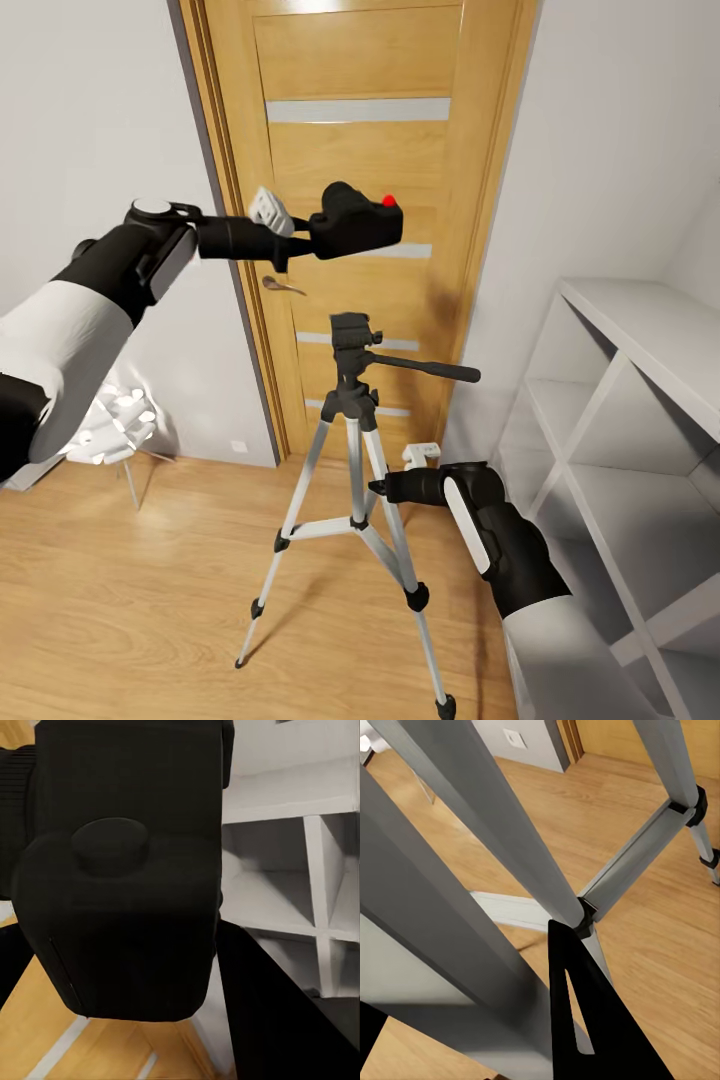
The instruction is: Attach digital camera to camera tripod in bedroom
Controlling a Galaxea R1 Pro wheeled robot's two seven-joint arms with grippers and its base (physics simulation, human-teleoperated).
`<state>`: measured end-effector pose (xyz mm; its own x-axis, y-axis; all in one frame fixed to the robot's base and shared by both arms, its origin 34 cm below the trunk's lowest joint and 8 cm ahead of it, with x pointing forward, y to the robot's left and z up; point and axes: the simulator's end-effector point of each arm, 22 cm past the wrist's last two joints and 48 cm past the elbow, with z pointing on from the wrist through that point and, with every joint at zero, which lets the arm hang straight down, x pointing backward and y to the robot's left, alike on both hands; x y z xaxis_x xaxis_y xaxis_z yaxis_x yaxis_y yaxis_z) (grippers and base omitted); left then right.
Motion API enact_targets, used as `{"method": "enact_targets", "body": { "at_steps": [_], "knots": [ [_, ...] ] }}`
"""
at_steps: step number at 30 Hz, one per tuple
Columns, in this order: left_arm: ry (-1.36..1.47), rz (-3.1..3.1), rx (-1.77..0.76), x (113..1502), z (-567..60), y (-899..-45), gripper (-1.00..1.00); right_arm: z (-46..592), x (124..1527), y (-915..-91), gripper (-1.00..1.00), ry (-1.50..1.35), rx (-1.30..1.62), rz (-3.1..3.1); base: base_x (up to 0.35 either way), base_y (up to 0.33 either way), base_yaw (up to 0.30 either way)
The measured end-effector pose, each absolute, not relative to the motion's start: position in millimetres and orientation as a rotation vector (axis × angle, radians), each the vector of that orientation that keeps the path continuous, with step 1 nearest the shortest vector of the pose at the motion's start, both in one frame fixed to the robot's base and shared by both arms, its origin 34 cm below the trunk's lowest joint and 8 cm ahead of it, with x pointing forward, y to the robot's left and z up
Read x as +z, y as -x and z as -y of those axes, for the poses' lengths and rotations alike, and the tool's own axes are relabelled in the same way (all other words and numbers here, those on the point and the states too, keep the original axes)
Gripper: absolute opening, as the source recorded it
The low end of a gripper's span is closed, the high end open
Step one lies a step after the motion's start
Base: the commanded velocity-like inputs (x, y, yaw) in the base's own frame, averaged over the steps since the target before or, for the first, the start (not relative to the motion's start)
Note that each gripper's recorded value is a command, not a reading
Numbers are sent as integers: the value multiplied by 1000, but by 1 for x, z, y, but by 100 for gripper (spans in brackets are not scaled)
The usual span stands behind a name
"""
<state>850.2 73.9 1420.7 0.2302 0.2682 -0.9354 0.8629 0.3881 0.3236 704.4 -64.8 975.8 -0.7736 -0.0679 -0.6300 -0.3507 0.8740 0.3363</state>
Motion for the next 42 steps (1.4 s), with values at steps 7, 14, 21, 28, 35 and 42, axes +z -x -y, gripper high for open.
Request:
{"method": "enact_targets", "body": {
  "at_steps": [7,14,21,28,35,42],
  "knots": [
    [-1212,-1274,-556,1417,-68,-842,-100,64,976,-704,-100,302,588,-2409,0,0,0],
    [-1311,-1218,-617,1412,-62,-820,-100,64,976,-704,-100,302,588,-2409,0,0,0],
    [-1357,-1241,-694,1396,-65,-808,-100,64,975,-705,-100,300,589,-2406,0,0,0],
    [-1330,-1289,-719,1386,-79,-813,-100,64,975,-705,-100,298,587,-2406,0,0,0],
    [-1296,-1371,-842,1381,-81,-803,-100,64,975,-705,-100,299,587,-2406,0,0,0],
    [-1210,-1305,-950,1396,-88,-795,-100,64,976,-705,-100,299,587,-2406,0,0,0]
  ]
}}
